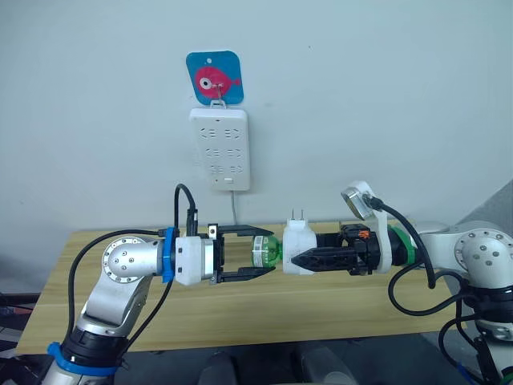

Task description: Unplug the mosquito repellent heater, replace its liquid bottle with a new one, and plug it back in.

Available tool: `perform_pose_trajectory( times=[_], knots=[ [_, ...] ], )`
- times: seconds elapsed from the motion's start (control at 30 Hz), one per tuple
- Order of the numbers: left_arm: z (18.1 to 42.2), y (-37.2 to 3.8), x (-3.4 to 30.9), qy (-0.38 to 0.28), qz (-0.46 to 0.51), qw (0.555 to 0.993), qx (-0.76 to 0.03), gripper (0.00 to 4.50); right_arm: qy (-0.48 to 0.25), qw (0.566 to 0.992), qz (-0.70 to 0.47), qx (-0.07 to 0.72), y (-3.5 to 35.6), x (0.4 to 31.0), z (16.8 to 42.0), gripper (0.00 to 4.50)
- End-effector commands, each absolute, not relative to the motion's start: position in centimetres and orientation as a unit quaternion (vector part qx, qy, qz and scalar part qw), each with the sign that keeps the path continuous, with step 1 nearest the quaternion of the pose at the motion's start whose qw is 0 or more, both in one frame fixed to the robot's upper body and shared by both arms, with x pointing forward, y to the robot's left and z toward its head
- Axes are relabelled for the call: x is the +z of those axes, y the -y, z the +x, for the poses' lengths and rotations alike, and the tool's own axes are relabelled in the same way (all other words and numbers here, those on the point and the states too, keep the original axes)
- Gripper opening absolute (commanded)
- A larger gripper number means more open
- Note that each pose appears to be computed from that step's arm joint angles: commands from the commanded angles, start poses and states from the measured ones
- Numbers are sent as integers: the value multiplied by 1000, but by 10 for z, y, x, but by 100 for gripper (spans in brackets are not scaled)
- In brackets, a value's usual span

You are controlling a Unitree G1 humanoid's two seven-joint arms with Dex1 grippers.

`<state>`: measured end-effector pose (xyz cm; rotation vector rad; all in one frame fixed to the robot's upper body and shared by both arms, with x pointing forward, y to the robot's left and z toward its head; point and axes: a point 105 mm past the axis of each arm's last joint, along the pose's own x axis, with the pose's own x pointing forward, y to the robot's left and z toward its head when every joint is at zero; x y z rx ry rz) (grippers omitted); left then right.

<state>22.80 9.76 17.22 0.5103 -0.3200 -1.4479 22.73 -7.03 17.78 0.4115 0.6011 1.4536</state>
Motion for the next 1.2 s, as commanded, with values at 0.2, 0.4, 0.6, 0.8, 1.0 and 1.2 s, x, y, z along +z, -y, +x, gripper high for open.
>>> perform_pose_trajectory(
  times=[0.2,0.4,0.6,0.8,1.0,1.2],
  knots=[
    [232,-113,174,-217,-31,715,-664,230,-249,675,116,685,67,182,212,299],
    [233,-126,179,-306,-135,696,-635,230,-230,675,76,697,67,181,209,299],
    [232,-138,176,-331,-170,697,-613,230,-225,674,66,700,69,180,209,299],
    [231,-143,180,-338,-208,689,-607,230,-221,676,65,700,71,181,212,299],
    [229,-144,183,-343,-225,684,-603,230,-220,675,64,701,71,181,212,299],
    [228,-148,183,-352,-229,684,-597,230,-222,676,64,700,72,180,211,299]
  ],
)
